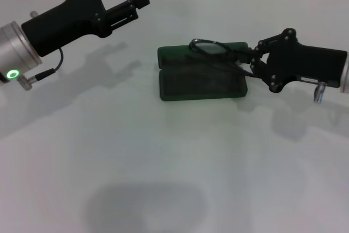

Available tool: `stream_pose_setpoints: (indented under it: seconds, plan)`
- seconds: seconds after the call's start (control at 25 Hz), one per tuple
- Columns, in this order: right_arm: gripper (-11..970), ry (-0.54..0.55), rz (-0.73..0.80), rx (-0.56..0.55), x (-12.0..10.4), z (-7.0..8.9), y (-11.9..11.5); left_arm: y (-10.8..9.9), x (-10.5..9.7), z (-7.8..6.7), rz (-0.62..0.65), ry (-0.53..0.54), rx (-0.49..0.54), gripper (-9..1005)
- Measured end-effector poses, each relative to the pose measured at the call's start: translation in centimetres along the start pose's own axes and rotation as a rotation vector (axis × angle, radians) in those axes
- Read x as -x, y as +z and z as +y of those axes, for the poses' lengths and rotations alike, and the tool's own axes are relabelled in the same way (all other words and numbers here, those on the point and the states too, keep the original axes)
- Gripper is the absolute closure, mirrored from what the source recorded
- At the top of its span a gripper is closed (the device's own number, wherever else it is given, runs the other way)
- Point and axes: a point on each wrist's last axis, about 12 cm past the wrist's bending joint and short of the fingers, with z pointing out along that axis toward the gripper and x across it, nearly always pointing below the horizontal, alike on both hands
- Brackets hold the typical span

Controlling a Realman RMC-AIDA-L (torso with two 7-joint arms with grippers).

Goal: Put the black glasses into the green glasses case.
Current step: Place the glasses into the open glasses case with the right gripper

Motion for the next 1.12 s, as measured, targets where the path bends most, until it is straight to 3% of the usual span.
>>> stream_pose_setpoints:
  seconds: [0.6,0.92,1.12]
  plan:
    - [840,-0.311,0.258,-0.060,0.7,2.1,5.1,2.0,0.6,0.9,0.052,0.014,-0.005,277]
    - [829,-0.379,0.324,-0.096,0.8,3.1,6.7,2.5,0.6,1.0,0.063,0.024,-0.003,276]
    - [820,-0.353,0.303,-0.076,1.2,3.7,6.9,2.5,0.6,1.0,0.064,0.021,-0.003,276]
